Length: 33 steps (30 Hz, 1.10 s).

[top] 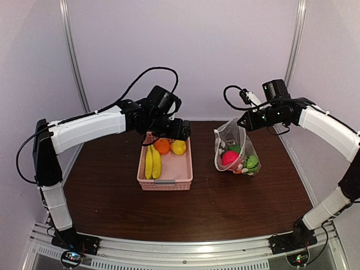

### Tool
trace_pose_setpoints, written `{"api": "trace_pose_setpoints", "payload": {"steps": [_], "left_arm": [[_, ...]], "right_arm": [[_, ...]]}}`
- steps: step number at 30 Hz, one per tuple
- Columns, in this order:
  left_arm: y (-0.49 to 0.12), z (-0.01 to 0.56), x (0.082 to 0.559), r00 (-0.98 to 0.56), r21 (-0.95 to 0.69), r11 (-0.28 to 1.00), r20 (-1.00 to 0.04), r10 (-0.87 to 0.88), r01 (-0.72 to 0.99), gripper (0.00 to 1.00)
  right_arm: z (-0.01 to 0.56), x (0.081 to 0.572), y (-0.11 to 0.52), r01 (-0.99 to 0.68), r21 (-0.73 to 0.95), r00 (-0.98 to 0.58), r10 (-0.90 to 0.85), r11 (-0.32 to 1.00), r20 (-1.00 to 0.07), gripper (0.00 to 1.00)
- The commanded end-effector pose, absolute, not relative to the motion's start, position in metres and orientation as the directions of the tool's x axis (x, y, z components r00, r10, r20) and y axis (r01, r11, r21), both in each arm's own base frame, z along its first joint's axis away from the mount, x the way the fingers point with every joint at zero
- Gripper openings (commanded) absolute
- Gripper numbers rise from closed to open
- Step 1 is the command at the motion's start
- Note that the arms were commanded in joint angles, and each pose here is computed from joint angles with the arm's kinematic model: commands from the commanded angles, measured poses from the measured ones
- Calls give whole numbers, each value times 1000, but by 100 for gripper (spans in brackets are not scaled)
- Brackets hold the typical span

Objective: Place the food in the zip-top bag and seal the zipper
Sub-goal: Pick up the fake fruit from the bin.

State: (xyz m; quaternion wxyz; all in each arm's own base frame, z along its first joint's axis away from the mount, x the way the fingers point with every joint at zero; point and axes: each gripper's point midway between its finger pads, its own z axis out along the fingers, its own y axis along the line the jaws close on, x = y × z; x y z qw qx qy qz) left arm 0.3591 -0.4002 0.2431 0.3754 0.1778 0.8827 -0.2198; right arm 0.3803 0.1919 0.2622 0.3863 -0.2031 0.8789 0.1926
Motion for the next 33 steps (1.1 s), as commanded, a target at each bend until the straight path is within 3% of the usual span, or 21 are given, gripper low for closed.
{"api": "trace_pose_setpoints", "payload": {"steps": [1,6,16,24,30,33], "left_arm": [[-323,162,371,-748,51,973,-631,205,224,91],[-303,131,385,-790,77,988,-595,151,131,91],[-285,77,395,-855,182,979,-488,174,96,90],[-288,39,392,-894,169,980,-414,171,109,90],[-303,26,390,-902,97,985,-397,170,143,85],[-308,33,391,-897,82,985,-407,172,152,77]], "right_arm": [[271,382,193,-519,179,-593,-201,836,-780,0],[268,383,194,-520,188,-600,-201,833,-774,0],[267,382,195,-527,187,-600,-207,829,-773,0],[265,383,199,-534,203,-607,-206,821,-767,0],[264,383,198,-535,201,-607,-208,821,-767,0],[264,383,198,-534,201,-608,-207,821,-766,0]]}}
